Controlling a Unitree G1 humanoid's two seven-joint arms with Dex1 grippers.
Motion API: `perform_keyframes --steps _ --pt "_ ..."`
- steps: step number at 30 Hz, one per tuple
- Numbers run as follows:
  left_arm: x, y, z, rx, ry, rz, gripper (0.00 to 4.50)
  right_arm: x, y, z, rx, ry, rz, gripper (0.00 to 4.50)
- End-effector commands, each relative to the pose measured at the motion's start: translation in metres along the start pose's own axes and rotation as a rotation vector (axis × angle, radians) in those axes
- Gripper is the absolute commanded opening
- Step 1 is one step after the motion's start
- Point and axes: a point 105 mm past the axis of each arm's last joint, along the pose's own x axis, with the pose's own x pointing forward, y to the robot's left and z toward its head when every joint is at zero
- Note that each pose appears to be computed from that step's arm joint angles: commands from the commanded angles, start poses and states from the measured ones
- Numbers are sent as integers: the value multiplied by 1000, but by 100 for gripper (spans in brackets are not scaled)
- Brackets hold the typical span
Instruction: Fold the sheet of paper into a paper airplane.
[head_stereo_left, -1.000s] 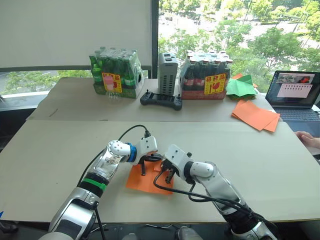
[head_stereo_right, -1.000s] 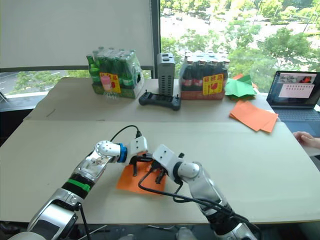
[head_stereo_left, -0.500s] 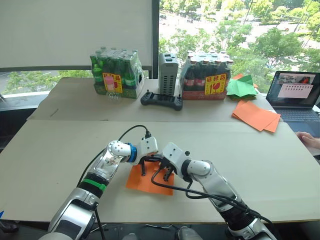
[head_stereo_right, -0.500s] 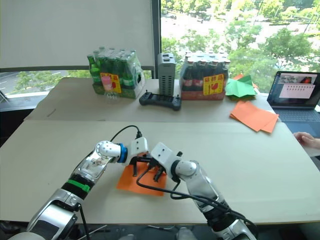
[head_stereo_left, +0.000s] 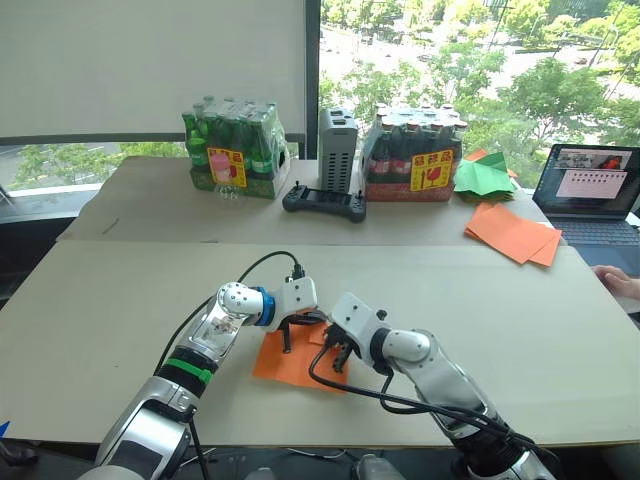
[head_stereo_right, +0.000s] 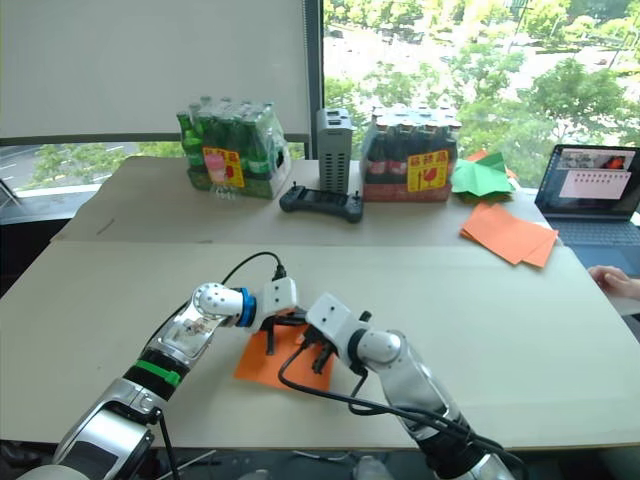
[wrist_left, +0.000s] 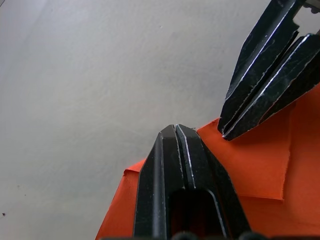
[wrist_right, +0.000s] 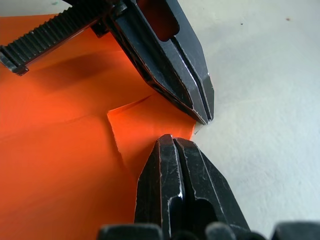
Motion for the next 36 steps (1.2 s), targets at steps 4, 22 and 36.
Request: perform_keyframes --steps 4,22,36 --pt "4 -12 -14 -11 51 -46 0 -5 10 -36 88 130 29 1" --pt "5 -12 -14 -5 51 -53 0 -25 14 -52 153 176 17 1" --pt "6 -12 -15 -2 52 -52 0 -42 4 -40 168 137 -26 1"
